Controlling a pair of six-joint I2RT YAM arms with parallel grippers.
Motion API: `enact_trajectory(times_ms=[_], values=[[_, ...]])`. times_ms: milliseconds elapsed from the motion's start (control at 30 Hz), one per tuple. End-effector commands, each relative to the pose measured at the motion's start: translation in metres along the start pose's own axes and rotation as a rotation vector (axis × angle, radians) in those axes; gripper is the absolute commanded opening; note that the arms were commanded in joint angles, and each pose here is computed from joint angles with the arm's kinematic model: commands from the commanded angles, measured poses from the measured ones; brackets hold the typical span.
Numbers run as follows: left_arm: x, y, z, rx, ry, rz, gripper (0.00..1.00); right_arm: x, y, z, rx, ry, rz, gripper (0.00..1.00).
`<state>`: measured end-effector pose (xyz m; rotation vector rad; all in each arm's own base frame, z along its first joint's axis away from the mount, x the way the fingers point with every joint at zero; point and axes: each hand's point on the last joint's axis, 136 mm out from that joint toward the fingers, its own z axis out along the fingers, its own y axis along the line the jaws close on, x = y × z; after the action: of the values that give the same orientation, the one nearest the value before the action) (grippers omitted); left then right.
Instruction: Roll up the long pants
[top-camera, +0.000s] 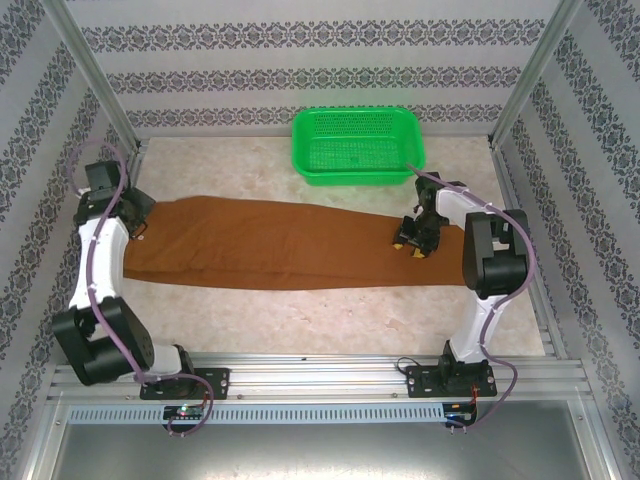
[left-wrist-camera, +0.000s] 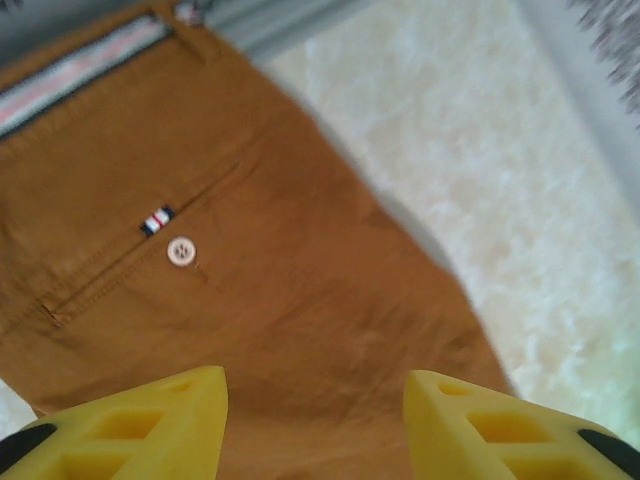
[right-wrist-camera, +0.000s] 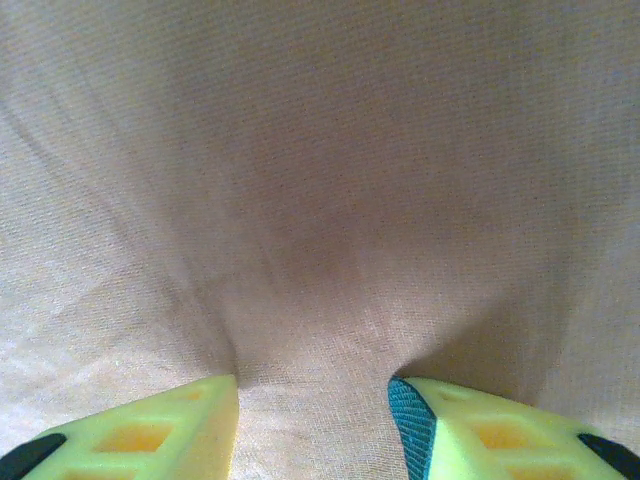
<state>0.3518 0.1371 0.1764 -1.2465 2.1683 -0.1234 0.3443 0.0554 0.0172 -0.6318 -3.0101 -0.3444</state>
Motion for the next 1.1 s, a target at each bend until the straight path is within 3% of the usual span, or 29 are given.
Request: enact_trajectory(times_ms=[0, 200, 600, 867, 1067], values=[[0.041, 0.017, 0.042, -0.061, 0.153, 0.022, 0.47, -0.002, -0.037, 0.009, 0.161, 0.038, 0.023, 0.48], [0.069, 0.029, 0.081, -0.085, 0.25, -0.007, 0.47, -0.025, -0.055, 0.001, 0.236, 0.033, 0.063, 0.48], [0.106, 0.076, 0.091, -0.187, 0.32, -0.057, 0.5, -0.094, -0.073, -0.044, 0.349, -0.077, 0.069, 0.48], [0.1, 0.067, 0.092, -0.164, 0.324, -0.057, 0.45, -0.077, -0.094, -0.082, 0.419, -0.146, 0.07, 0.56], [0.081, 0.06, 0.088, -0.18, 0.288, -0.041, 0.44, -0.035, -0.148, -0.076, 0.344, -0.139, 0.247, 0.62]])
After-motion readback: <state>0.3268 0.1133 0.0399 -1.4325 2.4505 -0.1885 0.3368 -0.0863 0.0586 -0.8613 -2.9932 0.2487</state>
